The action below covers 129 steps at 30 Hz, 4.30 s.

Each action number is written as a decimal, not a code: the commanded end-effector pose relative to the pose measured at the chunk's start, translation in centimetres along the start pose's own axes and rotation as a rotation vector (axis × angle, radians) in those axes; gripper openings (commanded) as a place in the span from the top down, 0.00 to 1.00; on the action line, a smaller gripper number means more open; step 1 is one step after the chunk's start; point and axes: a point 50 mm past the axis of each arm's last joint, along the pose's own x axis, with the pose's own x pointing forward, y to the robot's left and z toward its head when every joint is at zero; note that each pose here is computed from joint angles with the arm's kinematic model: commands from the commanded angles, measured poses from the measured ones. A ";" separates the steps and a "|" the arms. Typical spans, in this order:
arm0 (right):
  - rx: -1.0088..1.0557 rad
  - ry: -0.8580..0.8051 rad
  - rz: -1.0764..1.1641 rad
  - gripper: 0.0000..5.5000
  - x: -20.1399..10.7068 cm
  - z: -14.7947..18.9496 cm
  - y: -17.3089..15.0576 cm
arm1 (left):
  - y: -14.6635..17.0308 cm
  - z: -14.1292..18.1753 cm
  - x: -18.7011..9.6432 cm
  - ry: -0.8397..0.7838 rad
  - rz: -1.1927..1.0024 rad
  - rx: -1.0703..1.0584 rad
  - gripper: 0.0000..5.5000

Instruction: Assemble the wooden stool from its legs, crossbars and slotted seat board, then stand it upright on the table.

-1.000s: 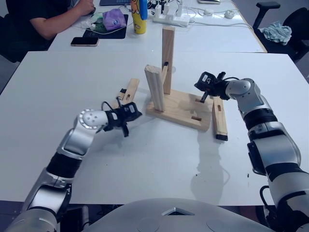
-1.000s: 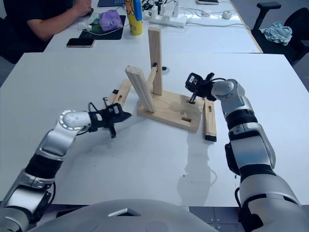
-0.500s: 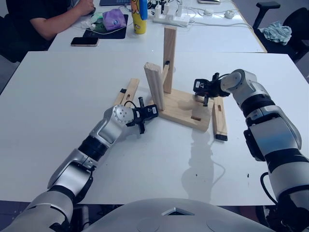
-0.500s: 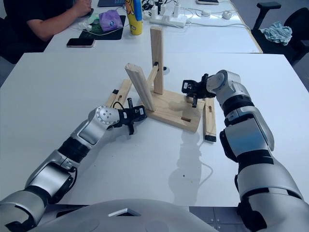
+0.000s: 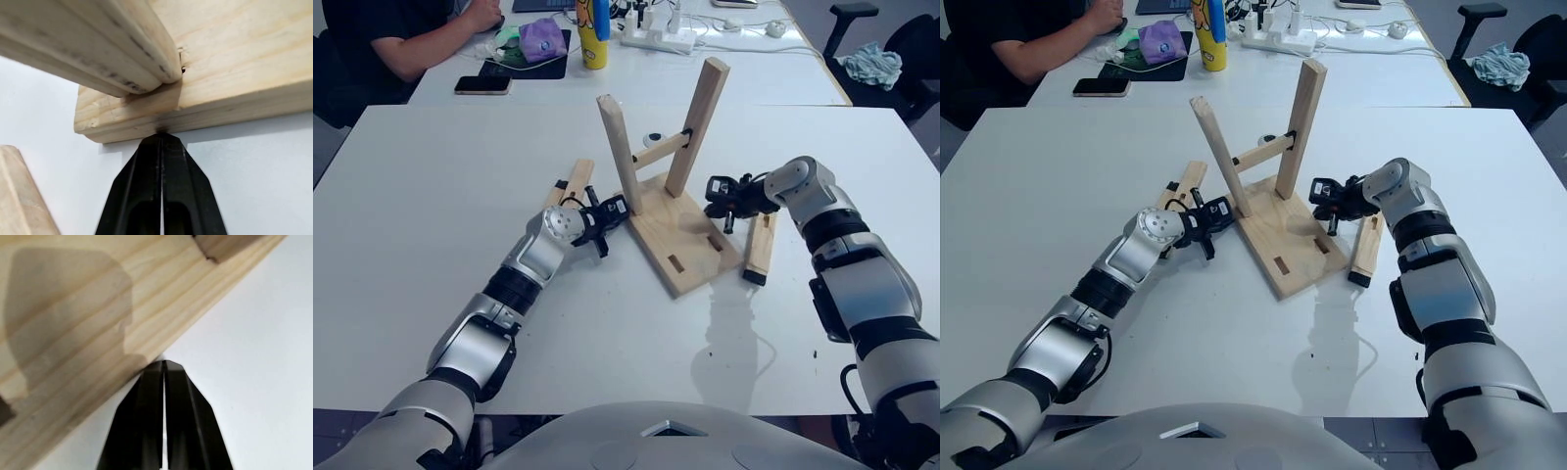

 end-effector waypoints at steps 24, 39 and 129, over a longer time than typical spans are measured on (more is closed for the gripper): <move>0.197 -0.220 -0.083 1.00 6.2 2.6 5.0 | 0.0 -0.7 3.1 -0.095 0.051 -0.136 1.00; 0.247 -0.427 -0.309 1.00 -0.1 2.4 3.4 | 1.5 -0.1 -9.6 -0.412 0.590 -0.286 0.80; 1.216 -1.095 0.239 0.37 -1.8 8.8 9.3 | -6.3 -3.2 -14.1 -0.596 0.445 -0.270 0.76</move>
